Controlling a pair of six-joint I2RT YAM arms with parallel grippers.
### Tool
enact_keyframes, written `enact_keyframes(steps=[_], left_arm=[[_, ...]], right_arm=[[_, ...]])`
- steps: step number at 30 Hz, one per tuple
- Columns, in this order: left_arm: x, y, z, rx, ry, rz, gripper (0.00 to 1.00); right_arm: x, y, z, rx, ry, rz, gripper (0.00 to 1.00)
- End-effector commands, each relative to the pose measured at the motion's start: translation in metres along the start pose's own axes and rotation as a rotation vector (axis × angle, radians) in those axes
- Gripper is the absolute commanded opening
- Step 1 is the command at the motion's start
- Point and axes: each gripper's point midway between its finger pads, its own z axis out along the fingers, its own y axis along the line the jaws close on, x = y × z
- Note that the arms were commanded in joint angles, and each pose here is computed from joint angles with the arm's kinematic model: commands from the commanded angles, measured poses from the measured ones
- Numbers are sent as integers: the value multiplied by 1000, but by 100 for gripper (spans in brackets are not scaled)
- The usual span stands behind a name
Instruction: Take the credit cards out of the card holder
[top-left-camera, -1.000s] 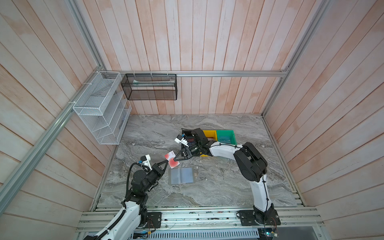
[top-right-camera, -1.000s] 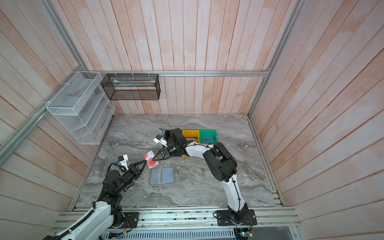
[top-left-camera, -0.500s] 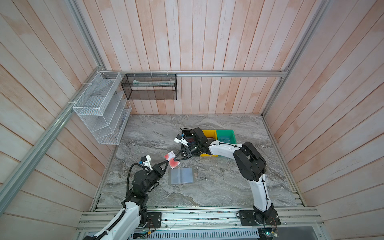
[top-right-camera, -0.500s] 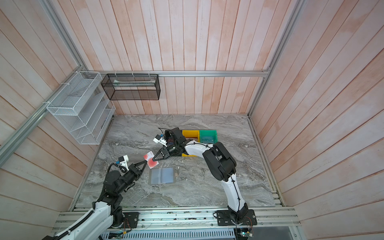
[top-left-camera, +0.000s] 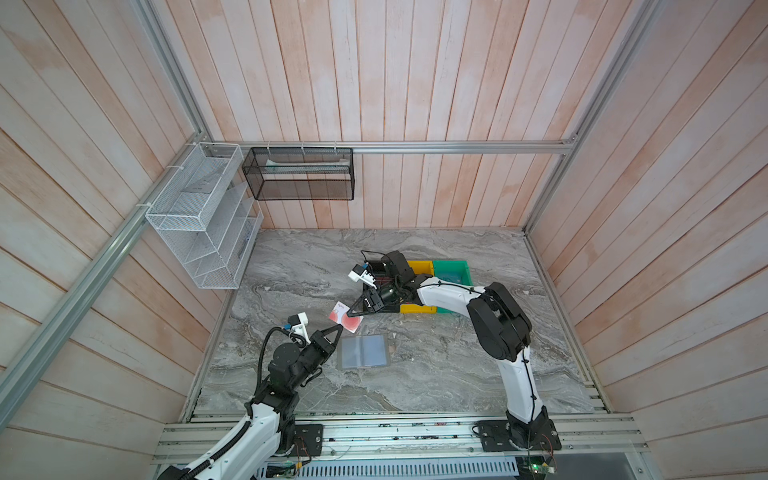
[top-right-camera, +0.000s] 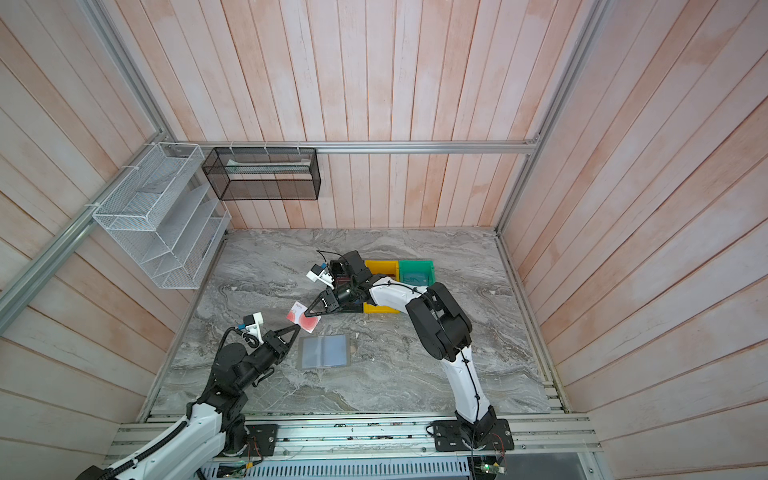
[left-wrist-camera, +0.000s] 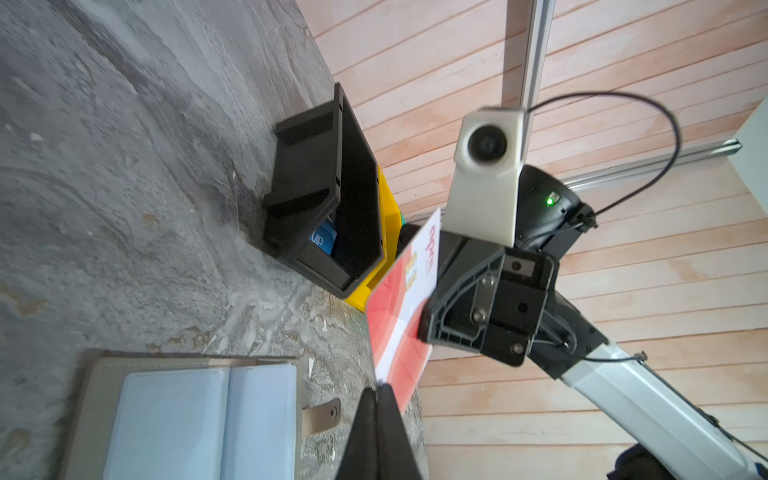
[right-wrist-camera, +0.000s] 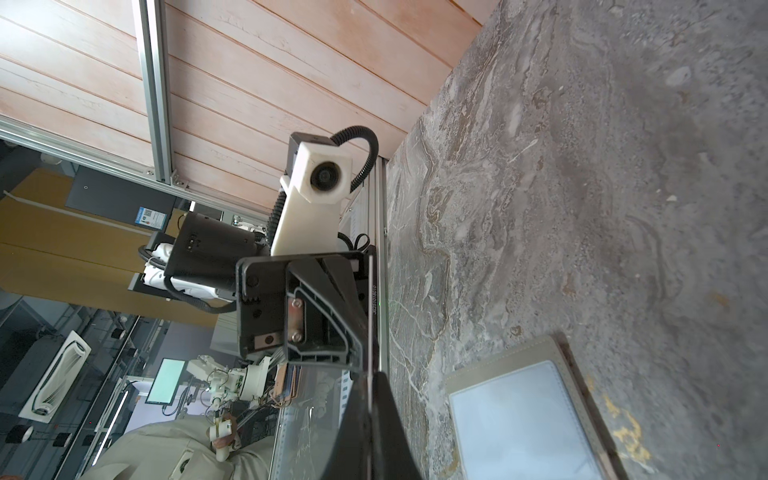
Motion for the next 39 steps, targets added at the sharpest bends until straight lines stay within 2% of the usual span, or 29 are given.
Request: enact_keyframes(steps=[1, 7, 11, 15, 22, 26, 28, 33, 39], left_arm=[[11, 10, 0, -26, 30, -6, 0], [12, 7, 4, -29, 44, 12, 0], [11, 7, 4, -56, 52, 39, 0], [11, 12, 4, -95, 60, 53, 0], [13, 23, 14, -150, 92, 48, 0], [14, 24, 23, -177, 125, 57, 0], [16, 23, 29, -184, 153, 69, 0], [20, 20, 40, -192, 214, 94, 0], [20, 19, 51, -216, 265, 144, 0]], right_arm=[[-8, -2, 1, 1, -4, -34, 0], [-7, -8, -2, 44, 8, -43, 0], [-6, -13, -27, 149, 5, -63, 0], [-7, -13, -82, 299, -37, -101, 0], [16, -24, -184, 714, -48, -157, 0], [32, -20, -225, 924, -16, -231, 0], [41, -22, -248, 1039, -12, -224, 0], [62, -22, -293, 1201, 3, -178, 0], [80, -20, -328, 1341, 6, -178, 0]])
